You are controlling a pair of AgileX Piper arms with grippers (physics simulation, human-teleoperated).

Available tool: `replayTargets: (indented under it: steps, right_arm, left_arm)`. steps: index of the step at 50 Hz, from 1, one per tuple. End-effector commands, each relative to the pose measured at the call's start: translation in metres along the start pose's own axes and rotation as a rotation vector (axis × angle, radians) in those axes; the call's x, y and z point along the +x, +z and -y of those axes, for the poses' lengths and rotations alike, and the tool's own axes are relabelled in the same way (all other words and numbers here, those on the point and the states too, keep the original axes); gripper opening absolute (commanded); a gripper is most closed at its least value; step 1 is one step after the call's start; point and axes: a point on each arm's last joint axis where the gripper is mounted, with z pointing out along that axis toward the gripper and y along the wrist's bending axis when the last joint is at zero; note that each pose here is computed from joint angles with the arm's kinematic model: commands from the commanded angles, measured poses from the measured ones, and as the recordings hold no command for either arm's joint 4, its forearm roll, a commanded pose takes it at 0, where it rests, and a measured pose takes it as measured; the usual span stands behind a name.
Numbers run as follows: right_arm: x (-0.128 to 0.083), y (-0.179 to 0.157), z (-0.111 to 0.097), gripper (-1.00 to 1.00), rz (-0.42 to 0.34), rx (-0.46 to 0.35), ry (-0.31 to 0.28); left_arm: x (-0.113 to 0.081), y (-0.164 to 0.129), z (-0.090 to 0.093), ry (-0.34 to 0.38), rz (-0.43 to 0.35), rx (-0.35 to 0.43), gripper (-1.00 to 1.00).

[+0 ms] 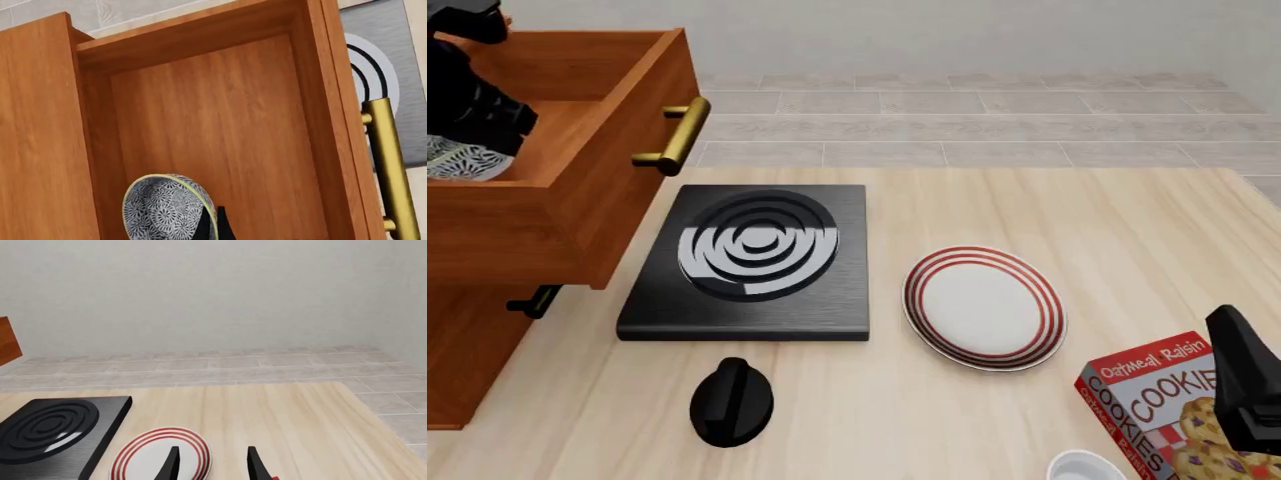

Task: Pick the akita bowl in the top layer of the wooden cabinet and place it on the plate.

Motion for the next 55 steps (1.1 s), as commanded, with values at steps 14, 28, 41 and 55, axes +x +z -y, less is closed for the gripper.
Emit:
replayTargets:
  steps: [14, 28, 41, 55]
  right_arm:
    - [0.0, 0.0, 0.0, 1.0, 0.003, 0.001, 0.0]
    - [-0.001, 0.0, 0.0, 1.0, 0.005, 0.003, -0.003]
    - [-0.001, 0.0, 0.0, 1.0, 0.006, 0.001, -0.005]
    - [-0.001, 0.0, 0.0, 1.0, 0.006, 0.0, -0.006]
  left_arm:
    - [-0.017, -0.029, 0.015, 0.028, 0.068, 0.02, -1.0]
    - [-0.027, -0.056, 0.028, 0.052, 0.137, 0.036, -1.0]
    - [-0.032, -0.076, 0.04, 0.067, 0.203, 0.051, -1.0]
    - [-0.039, -0.094, 0.05, 0.086, 0.265, 0.067, -1.0]
